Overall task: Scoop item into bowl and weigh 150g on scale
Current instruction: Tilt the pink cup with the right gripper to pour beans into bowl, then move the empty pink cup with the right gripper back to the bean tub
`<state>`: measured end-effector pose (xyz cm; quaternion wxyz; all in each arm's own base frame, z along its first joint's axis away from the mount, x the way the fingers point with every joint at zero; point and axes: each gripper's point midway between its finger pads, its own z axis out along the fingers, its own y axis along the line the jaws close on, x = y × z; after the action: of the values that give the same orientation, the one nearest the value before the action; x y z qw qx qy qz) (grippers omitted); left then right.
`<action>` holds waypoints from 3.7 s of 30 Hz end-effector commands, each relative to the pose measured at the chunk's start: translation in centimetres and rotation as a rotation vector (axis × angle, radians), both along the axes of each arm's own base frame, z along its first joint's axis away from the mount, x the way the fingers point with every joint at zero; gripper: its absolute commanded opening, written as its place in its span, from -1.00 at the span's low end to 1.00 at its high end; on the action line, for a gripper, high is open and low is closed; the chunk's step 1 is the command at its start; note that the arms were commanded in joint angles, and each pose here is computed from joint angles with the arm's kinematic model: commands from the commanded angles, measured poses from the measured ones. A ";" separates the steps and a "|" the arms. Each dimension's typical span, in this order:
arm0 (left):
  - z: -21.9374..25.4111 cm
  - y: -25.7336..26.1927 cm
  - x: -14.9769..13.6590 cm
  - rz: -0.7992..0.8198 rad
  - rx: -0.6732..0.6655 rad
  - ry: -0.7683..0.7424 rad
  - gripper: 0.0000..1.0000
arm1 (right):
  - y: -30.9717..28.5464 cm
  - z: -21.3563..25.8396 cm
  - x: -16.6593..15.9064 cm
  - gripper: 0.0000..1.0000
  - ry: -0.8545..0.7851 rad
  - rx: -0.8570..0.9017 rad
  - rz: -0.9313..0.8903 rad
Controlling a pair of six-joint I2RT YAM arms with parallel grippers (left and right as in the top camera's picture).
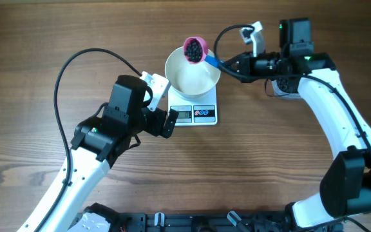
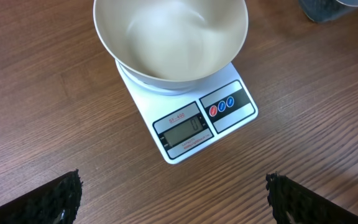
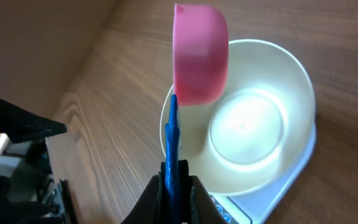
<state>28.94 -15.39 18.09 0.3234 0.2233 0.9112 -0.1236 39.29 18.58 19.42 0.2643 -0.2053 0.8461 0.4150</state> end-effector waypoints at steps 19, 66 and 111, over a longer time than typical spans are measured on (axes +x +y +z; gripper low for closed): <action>0.6 0.0 0.4 -0.009 0.004 -0.021 1.00 | 0.4 -0.8 2.2 -0.91 -0.205 -0.149 0.020; 0.6 0.0 0.4 -0.009 0.004 -0.021 1.00 | -1.9 -0.7 0.7 -0.91 -0.484 -0.603 0.150; 0.6 0.0 0.4 -0.010 0.004 -0.021 1.00 | -8.2 12.3 3.5 -0.92 -0.612 -0.463 -0.464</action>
<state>28.95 -15.38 18.09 0.3235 0.2233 0.9112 -0.1233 42.78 16.85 27.02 0.4857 -0.2835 0.8204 0.1030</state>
